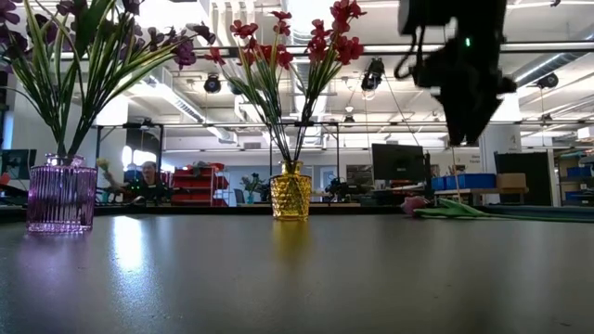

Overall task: Sort flowers into vase by color
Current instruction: Put the dark red flower into the purple vase

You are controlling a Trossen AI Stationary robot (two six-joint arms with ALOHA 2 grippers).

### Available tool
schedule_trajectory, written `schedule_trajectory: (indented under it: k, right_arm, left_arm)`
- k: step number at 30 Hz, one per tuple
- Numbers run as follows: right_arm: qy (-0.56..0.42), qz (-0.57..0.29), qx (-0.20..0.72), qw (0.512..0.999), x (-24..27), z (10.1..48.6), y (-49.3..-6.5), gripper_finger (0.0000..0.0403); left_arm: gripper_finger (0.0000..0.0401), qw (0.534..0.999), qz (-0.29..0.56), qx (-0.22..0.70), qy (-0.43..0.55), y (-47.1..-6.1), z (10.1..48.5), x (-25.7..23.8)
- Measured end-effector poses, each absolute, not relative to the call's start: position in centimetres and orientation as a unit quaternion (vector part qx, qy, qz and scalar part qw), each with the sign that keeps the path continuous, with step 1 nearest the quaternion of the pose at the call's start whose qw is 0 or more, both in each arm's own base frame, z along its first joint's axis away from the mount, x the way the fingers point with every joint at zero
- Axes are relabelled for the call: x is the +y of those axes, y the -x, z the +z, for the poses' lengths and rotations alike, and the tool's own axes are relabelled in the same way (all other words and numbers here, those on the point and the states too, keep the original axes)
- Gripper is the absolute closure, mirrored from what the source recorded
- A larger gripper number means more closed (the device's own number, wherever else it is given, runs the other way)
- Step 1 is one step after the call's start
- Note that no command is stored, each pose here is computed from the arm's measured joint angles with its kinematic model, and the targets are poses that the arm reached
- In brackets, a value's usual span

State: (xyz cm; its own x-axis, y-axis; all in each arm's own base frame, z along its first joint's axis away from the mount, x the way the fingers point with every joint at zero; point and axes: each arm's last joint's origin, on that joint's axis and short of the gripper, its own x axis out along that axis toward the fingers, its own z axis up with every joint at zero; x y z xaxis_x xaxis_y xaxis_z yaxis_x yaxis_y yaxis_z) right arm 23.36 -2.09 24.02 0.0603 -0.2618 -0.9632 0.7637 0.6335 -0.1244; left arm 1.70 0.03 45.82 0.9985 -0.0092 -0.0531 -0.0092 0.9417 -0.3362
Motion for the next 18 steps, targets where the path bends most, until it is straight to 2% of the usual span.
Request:
schedule_trajectory:
  k: [4, 8, 14, 18]
  right_arm:
    - [-0.227, -0.375, 0.557, 0.705, -4.3, 21.4, -21.0, 0.0172]
    - [-0.228, -0.394, 0.559, 0.693, -7.1, 19.1, -19.6, 0.0172]
    - [-0.233, -0.411, 0.556, 0.684, -11.5, 17.1, -19.0, 0.0172]
    - [-0.268, -0.379, 0.572, 0.677, -13.5, 15.3, -19.0, 0.0186]
  left_arm:
    - [0.0200, 0.982, 0.001, 0.031, 0.186, -3.0, 44.8, 0.0]
    - [0.0200, 0.982, 0.001, 0.024, 0.186, -4.7, 43.7, -0.1]
    - [0.0200, 0.982, -0.004, -0.008, 0.188, -6.8, 42.8, -0.2]
    - [0.0200, 0.980, -0.004, -0.009, 0.197, -7.4, 42.5, -0.2]
